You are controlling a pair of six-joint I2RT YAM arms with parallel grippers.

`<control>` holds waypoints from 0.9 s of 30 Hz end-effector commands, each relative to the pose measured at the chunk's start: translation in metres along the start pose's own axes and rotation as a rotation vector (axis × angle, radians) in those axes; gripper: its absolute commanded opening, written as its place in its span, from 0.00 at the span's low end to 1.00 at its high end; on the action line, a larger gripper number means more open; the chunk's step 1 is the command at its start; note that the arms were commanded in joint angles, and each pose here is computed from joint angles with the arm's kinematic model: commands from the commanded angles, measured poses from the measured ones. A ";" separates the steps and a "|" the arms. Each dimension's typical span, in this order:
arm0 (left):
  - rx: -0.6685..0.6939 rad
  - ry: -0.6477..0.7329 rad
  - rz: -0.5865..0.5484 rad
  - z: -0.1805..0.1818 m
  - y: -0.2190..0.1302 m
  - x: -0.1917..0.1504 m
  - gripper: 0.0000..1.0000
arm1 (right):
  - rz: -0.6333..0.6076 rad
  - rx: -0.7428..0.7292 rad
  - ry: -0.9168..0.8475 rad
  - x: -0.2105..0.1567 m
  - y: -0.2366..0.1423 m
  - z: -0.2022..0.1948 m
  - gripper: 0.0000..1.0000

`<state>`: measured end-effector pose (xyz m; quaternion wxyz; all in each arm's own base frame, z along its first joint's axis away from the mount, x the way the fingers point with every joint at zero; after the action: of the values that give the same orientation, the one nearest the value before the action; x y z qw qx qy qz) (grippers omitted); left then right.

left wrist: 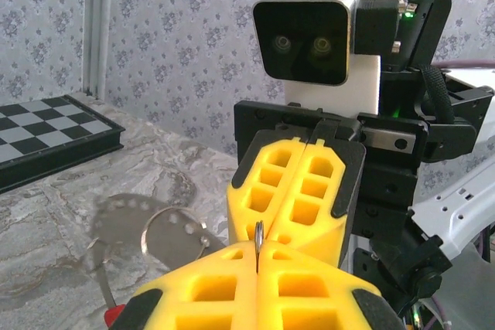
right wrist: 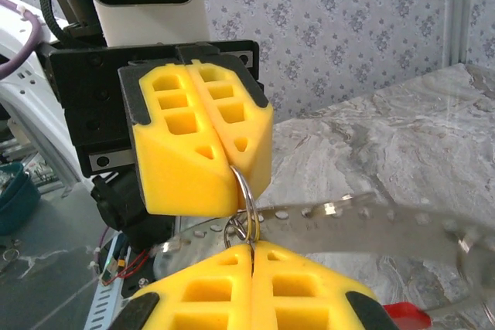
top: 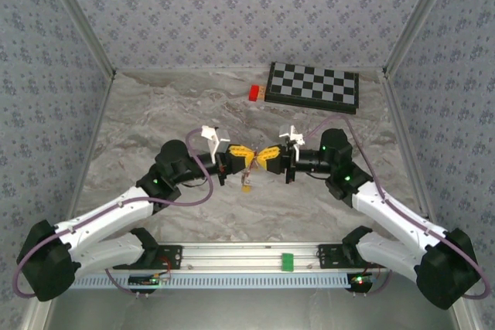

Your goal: Put the keys on the keyring

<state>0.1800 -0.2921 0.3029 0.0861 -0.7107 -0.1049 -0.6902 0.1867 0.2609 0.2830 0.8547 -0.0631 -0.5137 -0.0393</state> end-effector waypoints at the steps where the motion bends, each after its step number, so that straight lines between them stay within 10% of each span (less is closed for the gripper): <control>1: 0.005 0.051 -0.132 -0.004 -0.005 0.036 0.00 | 0.046 0.036 -0.016 -0.004 0.005 0.009 0.04; 10: 0.002 0.037 -0.114 -0.004 -0.004 0.027 0.00 | -0.023 -0.037 -0.046 0.004 -0.004 0.004 0.25; 27: 0.036 0.007 -0.153 0.002 -0.003 0.027 0.00 | -0.318 -0.038 0.023 0.039 -0.026 0.007 0.36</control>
<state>0.1847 -0.2898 0.3127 0.0702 -0.7085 -0.1470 -0.6866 0.1946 0.2402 0.3111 0.8416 -0.0238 -0.5170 -0.1547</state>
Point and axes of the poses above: each hand's point on the last joint's axis, 136 mm out from that joint toward the fingers, its own y axis out along the fingers, its own z axis along the line the jaws close on, x = y × z, the point moved 2 cm from there along -y, back along the fingers, and after that the axes turned 15 degrees about y, right-handed, at the moved point
